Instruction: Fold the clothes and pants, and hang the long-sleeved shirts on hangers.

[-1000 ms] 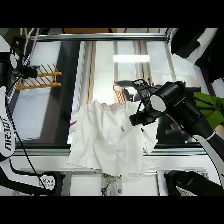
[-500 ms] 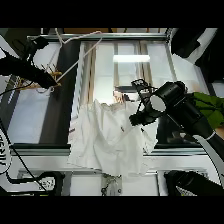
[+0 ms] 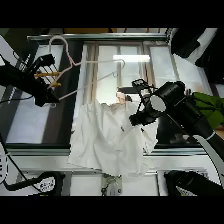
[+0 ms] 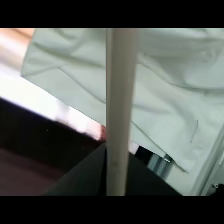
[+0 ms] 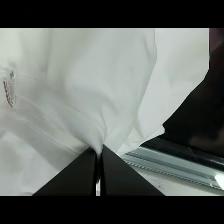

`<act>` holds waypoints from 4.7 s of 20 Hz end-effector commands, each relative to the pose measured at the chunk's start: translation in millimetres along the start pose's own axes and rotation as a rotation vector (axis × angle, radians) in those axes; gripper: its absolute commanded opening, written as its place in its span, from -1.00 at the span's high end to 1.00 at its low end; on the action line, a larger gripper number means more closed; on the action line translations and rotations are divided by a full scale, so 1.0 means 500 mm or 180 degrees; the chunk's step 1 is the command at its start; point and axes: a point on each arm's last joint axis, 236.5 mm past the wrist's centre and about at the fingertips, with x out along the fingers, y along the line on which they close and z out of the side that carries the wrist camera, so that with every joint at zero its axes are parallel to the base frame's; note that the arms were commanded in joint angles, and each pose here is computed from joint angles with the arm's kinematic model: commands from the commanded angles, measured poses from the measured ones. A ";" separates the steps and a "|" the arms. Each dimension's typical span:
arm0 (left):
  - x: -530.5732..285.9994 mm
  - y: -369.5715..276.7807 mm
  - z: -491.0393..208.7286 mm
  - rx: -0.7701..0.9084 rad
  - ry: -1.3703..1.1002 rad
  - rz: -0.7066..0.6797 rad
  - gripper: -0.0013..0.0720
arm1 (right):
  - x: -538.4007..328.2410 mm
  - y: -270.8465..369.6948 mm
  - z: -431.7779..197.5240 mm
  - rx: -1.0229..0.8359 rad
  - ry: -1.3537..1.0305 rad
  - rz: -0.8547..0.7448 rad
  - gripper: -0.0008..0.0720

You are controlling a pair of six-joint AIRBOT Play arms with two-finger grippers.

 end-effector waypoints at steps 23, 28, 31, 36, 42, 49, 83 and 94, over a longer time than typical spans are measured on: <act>0.198 -0.260 -0.160 0.0316 0.0262 -0.0934 0.92 | -0.024 -0.025 0.039 0.0310 -0.0179 0.0132 0.93; 0.220 -0.221 -0.132 0.0310 0.0199 -0.0616 0.92 | -0.024 -0.025 0.039 0.0309 -0.0178 0.0131 0.93; 0.224 -0.215 -0.125 0.0338 0.0183 -0.0556 0.92 | -0.024 -0.025 0.039 0.0308 -0.0177 0.0130 0.93; 0.216 -0.202 -0.134 0.0178 0.0155 -0.0510 0.92 | -0.024 -0.027 0.032 0.0306 -0.0130 0.0116 0.93; 0.218 -0.209 -0.133 0.0202 0.0172 -0.0550 0.92 | -0.024 -0.029 0.025 0.0307 -0.0087 0.0104 0.93; 0.243 -0.258 -0.108 0.0485 0.0297 -0.0714 0.92 | -0.024 -0.034 0.026 0.0311 -0.0097 0.0068 0.93; 0.285 -0.210 -0.070 0.0157 0.0204 -0.0432 0.92 | -0.044 -0.069 0.033 0.0596 -0.0198 0.0110 0.93; 0.277 -0.167 0.008 0.0513 -0.0162 -0.0283 0.92 | -0.121 -0.070 0.113 0.0306 -0.0787 0.0141 0.93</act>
